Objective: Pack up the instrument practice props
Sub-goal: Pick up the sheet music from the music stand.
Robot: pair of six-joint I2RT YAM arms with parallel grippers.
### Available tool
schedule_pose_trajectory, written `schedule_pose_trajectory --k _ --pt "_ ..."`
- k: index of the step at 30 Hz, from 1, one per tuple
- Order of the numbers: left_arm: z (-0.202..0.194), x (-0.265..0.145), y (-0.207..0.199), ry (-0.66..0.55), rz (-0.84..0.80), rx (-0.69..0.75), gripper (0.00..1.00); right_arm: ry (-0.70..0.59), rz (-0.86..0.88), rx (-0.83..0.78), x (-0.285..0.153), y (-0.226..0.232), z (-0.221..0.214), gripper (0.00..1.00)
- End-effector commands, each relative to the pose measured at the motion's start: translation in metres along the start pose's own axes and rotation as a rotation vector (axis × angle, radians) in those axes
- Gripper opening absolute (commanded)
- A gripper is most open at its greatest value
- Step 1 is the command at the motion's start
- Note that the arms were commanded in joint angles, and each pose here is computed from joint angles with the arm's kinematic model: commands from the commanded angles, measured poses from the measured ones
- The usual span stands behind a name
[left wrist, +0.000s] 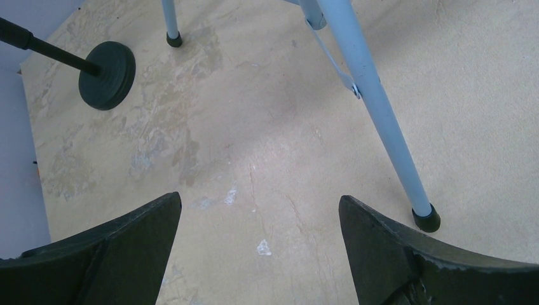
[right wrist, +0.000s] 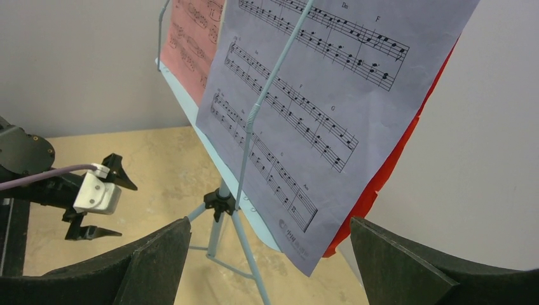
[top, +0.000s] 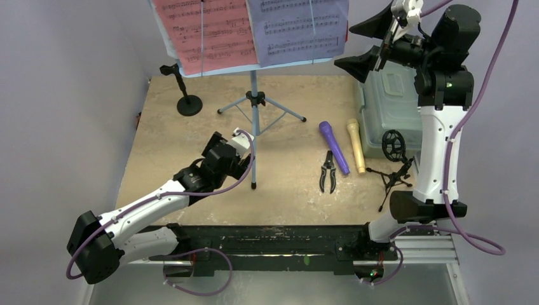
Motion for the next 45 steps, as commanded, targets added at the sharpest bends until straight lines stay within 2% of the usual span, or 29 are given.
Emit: schedule_pose_trajectory --k 1,22,34,38,40,45 --pt "-0.003 0.000 0.000 0.001 0.001 0.020 0.94 -0.024 0.028 0.018 0.002 0.001 0.003 0.98" --pt "-0.004 0.000 0.000 0.003 -0.001 0.022 0.94 -0.025 0.068 0.079 0.007 0.000 -0.008 0.96" --pt "-0.005 0.001 -0.001 0.005 -0.008 0.025 0.94 -0.047 0.171 0.067 0.004 0.014 -0.002 0.86" --pt "-0.005 0.001 -0.002 0.004 -0.009 0.025 0.94 -0.056 0.170 0.080 0.004 0.014 0.000 0.78" --pt "-0.005 0.001 -0.002 0.005 -0.010 0.025 0.94 -0.065 0.154 0.114 0.006 0.010 0.000 0.71" --pt "-0.005 0.002 -0.002 0.008 -0.009 0.028 0.94 -0.090 0.130 0.256 0.015 0.000 -0.006 0.63"
Point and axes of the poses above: each gripper's point midway between its finger pads, its own x axis out along the fingers, its own y axis along the line the jaws close on, z = x × y, the point moved 7 cm from there along -x, back along the fingers, and after that the axes turned 1 degree about x, right-handed, at the moved point
